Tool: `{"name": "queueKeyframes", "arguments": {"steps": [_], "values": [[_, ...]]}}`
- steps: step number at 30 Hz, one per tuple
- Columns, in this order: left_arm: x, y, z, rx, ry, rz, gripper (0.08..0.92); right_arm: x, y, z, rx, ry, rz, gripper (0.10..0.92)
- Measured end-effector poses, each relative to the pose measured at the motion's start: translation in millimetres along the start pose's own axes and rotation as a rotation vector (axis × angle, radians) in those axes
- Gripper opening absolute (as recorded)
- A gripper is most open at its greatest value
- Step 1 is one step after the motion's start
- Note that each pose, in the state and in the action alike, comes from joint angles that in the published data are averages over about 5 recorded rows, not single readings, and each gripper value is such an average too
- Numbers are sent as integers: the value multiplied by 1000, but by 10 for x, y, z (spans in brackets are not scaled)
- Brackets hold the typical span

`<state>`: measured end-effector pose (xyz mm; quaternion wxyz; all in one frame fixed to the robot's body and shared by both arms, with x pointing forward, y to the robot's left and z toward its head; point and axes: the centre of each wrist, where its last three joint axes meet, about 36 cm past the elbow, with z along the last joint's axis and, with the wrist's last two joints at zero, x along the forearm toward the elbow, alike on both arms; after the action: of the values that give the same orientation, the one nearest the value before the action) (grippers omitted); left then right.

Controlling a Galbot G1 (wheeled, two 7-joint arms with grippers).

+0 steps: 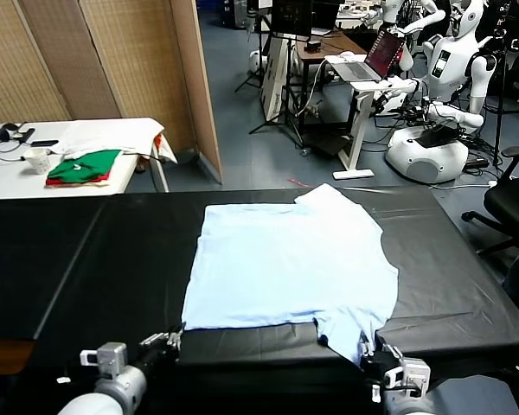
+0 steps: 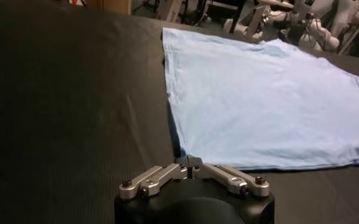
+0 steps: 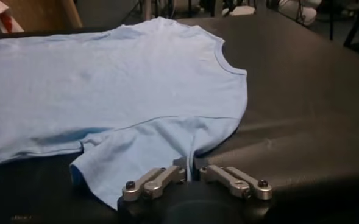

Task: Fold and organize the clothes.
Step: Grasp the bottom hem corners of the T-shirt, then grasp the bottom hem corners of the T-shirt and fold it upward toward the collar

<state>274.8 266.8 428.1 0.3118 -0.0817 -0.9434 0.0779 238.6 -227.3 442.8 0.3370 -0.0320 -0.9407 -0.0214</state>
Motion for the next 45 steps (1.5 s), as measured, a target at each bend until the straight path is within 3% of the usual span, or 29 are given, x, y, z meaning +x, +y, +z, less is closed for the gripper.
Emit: {"name": "queueKeyframes", "arguments": {"steps": [12, 16, 20, 27, 33, 38, 45], "values": [[448, -62, 14, -48, -6, -61, 146, 332, -86, -90, 11, -20, -14, 140], [592, -120, 5, -49, -21, -65, 146, 291, -153, -156, -6, -85, -49, 140], [600, -149, -23, -33, -74, -55, 146, 159, -209, -214, -2, -189, -79, 140], [322, -105, -139, 13, -215, -35, 146, -294, -269, -291, 8, -280, -103, 140], [13, -5, -307, -1, -288, -32, 146, -720, -286, -488, 47, -311, -105, 140], [-220, 89, -394, -17, -311, -34, 146, -1020, -301, -669, 87, -329, -110, 140], [-527, 220, -473, -37, -306, -48, 146, -1328, -302, -785, 150, -325, -112, 140]]}}
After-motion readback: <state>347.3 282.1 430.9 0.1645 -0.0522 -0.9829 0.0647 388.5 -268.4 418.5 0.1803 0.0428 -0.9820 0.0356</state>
